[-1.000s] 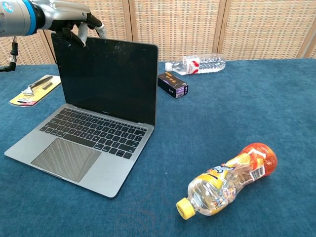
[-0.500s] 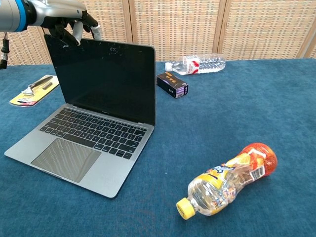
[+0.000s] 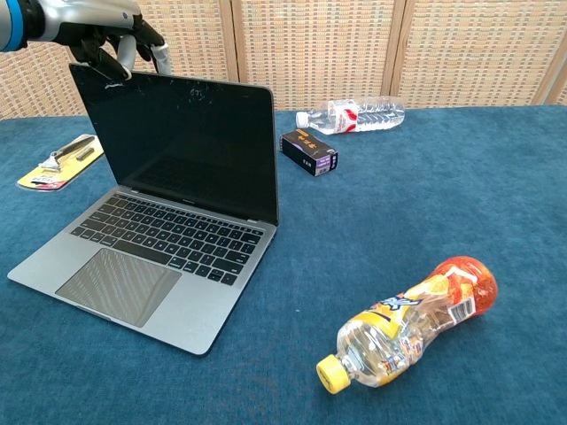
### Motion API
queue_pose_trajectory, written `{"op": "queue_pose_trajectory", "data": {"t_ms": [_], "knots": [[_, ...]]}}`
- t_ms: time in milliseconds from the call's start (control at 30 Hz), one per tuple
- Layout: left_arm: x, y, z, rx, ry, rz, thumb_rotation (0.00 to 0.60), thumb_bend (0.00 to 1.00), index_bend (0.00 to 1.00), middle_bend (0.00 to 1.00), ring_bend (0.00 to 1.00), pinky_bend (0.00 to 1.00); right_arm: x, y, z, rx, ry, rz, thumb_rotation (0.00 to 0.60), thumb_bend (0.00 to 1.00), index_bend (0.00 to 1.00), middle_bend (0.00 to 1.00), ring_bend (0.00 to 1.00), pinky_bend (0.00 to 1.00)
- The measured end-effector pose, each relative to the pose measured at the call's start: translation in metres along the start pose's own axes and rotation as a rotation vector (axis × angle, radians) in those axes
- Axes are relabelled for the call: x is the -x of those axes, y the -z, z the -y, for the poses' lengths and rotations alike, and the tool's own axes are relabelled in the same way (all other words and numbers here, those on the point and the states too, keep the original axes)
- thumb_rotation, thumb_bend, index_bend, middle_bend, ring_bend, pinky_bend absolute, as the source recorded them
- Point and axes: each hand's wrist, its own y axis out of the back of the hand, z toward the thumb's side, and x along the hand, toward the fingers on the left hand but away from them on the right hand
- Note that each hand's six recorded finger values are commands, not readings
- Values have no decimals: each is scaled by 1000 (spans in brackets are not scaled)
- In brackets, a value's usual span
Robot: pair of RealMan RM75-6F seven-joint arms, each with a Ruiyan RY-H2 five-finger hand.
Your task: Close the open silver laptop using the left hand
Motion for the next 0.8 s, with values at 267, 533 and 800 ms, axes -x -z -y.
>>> {"op": "queue_pose_trajectory", "data": {"t_ms": [267,533,800], "knots": [[9,-3,-2,33,31,14,600,1000,376,270,171,229,0,0,1,-2,-2,-1,600,53,0,0,0,0],[15,-4,-3,25,47,17,600,1000,382,277,174,239,0,0,0,-1,1,-1,600,52,0,0,0,0],[23,0,-1,28,72,16,600,1000,385,279,175,240,0,-1,2,-5,-3,-4,600,53,0,0,0,0]]}}
